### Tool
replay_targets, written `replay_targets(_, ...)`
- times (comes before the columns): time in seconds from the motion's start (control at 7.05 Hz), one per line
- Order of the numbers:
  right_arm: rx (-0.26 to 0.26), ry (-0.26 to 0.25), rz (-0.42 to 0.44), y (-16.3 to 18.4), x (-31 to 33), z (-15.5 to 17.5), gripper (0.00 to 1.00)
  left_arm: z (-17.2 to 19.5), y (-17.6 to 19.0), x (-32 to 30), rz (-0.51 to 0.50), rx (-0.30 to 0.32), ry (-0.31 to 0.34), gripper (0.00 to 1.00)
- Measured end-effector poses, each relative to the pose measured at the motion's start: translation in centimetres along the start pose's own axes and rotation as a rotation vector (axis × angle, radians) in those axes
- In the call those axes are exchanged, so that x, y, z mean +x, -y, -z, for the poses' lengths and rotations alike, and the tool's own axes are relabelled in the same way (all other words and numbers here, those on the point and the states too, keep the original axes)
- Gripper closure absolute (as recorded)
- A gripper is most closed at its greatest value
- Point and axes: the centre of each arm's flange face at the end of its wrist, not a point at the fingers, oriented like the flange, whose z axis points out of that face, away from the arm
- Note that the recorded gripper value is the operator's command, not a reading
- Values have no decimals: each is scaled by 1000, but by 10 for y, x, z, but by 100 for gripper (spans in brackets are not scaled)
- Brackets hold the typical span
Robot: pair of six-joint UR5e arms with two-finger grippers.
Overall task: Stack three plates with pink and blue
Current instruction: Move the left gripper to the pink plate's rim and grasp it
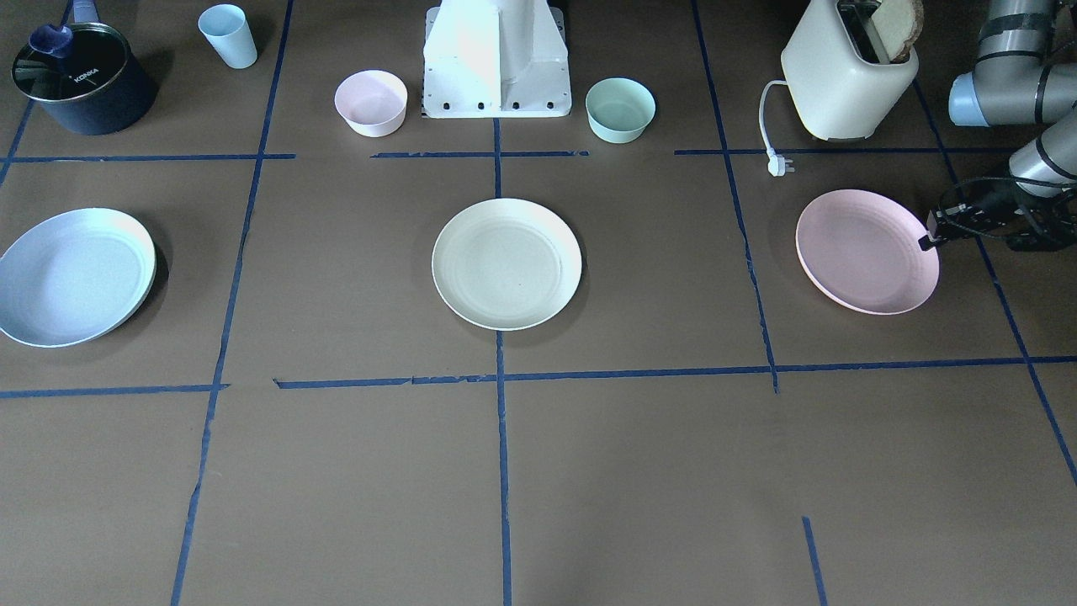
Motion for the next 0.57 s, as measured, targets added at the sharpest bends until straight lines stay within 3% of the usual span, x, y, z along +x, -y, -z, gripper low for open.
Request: replay_targets(0.57,-7,-1,-7,-1,4,-3,0,38,15,18,34,-32,-107,100)
